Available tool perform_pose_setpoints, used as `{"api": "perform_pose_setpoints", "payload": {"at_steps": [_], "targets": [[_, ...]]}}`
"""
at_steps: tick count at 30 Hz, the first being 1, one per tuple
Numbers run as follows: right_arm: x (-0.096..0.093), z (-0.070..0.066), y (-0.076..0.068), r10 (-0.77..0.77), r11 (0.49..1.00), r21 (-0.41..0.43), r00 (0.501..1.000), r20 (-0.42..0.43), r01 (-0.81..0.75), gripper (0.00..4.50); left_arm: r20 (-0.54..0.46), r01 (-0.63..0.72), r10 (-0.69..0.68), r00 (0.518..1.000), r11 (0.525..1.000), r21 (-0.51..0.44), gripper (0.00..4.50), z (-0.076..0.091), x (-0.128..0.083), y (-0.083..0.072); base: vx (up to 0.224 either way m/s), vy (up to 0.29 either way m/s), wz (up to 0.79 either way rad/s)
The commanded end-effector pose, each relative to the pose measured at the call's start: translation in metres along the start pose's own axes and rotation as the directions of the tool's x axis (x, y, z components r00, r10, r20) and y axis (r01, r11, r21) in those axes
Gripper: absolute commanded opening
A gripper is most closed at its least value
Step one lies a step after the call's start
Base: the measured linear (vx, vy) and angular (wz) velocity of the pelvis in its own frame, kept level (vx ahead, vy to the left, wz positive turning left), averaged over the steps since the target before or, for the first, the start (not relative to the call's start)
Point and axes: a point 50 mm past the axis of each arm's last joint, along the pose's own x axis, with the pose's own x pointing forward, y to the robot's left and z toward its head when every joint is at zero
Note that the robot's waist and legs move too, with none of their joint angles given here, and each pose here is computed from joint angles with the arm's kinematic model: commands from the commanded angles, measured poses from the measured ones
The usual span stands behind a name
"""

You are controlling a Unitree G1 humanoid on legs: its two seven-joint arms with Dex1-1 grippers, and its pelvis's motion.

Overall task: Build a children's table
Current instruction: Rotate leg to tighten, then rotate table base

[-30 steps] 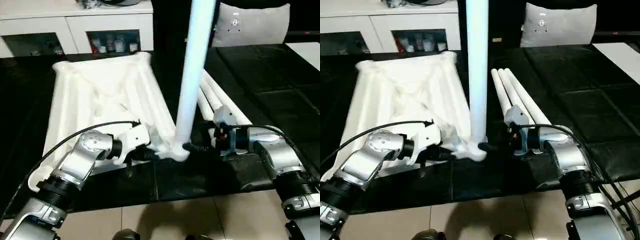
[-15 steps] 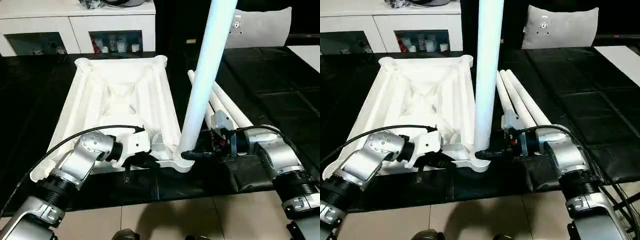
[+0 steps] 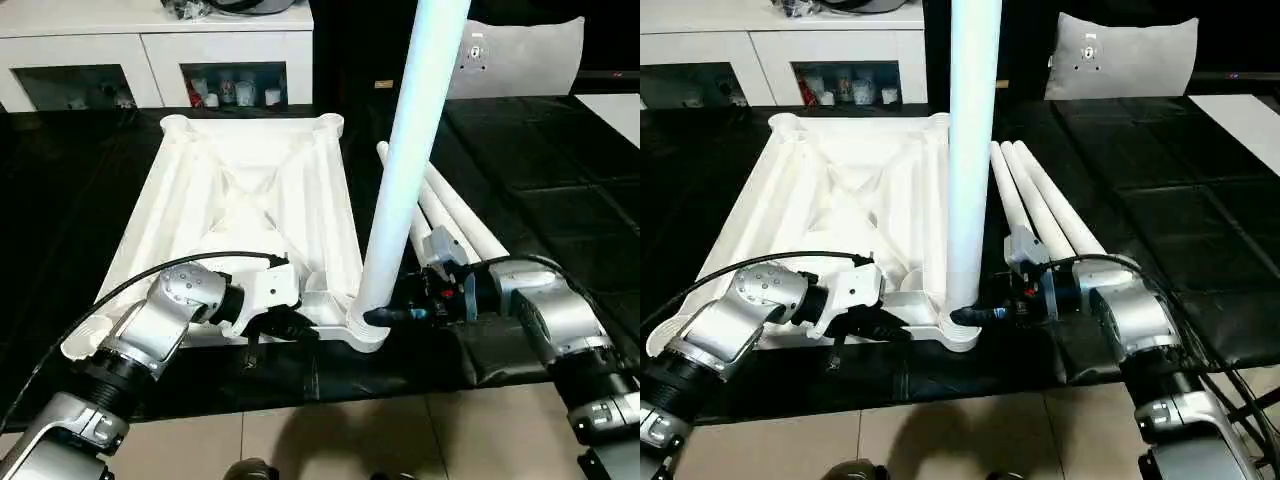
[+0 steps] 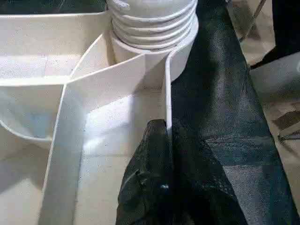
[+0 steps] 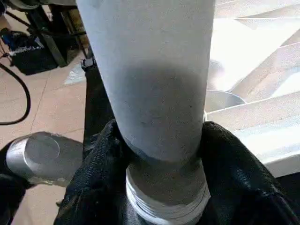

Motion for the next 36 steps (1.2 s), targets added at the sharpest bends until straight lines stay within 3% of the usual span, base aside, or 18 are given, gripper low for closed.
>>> {"api": "perform_pose_setpoints", "payload": {"at_steps": [1, 5, 11, 12, 13, 14, 16, 19, 23, 29, 33, 34, 36], "targets": [[0.011, -0.005, 0.001, -0.035, 0.998, 0.052, 0.999, 0.016, 0.034, 1.94, -0.016, 0.008, -0.009, 1.0, 0.997, -0.075, 0.0, -0.004, 0.011, -0.005, 0.0, 0.0, 0.0], [0.028, -0.01, -0.009, -0.22, 0.97, 0.108, 0.975, 0.003, 0.219, 1.94, 0.031, -0.111, 0.12, 0.992, 0.972, -0.206, 0.0, 0.005, 0.016, 0.001, 0.0, 0.0, 0.0], [0.059, -0.013, -0.029, -0.541, 0.813, 0.236, 0.841, -0.033, 0.532, 1.93, 0.106, -0.296, 0.371, 0.923, 0.856, -0.424, 0.0, 0.034, 0.033, 0.018, 0.0, 0.0, 0.0], [0.07, -0.013, -0.036, -0.635, 0.727, 0.309, 0.772, -0.039, 0.613, 1.93, 0.134, -0.354, 0.481, 0.867, 0.782, -0.513, 0.0, 0.049, 0.042, 0.026, 0.0, 0.0, 0.0], [0.07, -0.013, -0.036, -0.635, 0.727, 0.309, 0.772, -0.039, 0.613, 1.93, 0.134, -0.354, 0.481, 0.867, 0.782, -0.513, 0.0, 0.049, 0.042, 0.026, 0.0, 0.0, 0.0], [0.076, -0.014, -0.04, -0.693, 0.665, 0.332, 0.719, -0.06, 0.669, 1.93, 0.118, -0.442, 0.594, 0.795, 0.703, -0.558, 0.0, 0.058, 0.048, 0.037, 0.0, 0.0, 0.0], [0.079, -0.015, -0.042, -0.712, 0.641, 0.354, 0.7, -0.058, 0.681, 1.93, 0.107, -0.477, 0.638, 0.763, 0.667, -0.572, 0.0, 0.062, 0.051, 0.042, -0.027, 0.008, 0.01], [0.079, -0.012, -0.042, -0.729, 0.635, 0.34, 0.684, -0.033, 0.693, 2.63, 0.066, -0.518, 0.656, 0.752, 0.65, -0.556, 0.0, 0.06, 0.05, 0.044, 0.028, -0.018, 0.02], [0.074, -0.008, -0.043, -0.742, 0.63, 0.337, 0.671, -0.007, 0.7, 2.97, 0.026, -0.549, 0.662, 0.749, 0.643, -0.535, 0.0, 0.056, 0.047, 0.046, 0.09, -0.038, -0.12], [0.061, 0.001, -0.041, -0.733, 0.672, 0.237, 0.676, 0.08, 0.701, 3.49, -0.024, -0.605, 0.698, 0.716, 0.603, -0.521, 0.0, 0.048, 0.041, 0.052, 0.018, -0.005, 0.01], [0.041, 0.013, -0.037, -0.74, 0.672, 0.188, 0.655, 0.151, 0.716, 3.83, -0.051, -0.652, 0.724, 0.688, 0.586, -0.48, 0.0, 0.044, 0.033, 0.061, 0.0, 0.0, 0.0], [0.036, 0.015, -0.035, -0.742, 0.67, 0.167, 0.65, 0.166, 0.723, 3.98, -0.048, -0.653, 0.727, 0.685, 0.583, -0.483, 0.43, 0.043, 0.031, 0.063, 0.0, 0.0, 0.0], [0.025, 0.019, -0.034, -0.758, 0.652, 0.167, 0.628, 0.178, 0.74, 4.18, -0.004, -0.645, 0.739, 0.673, 0.585, -0.492, 0.53, 0.047, 0.027, 0.067, 0.0, 0.0, 0.0]]}}
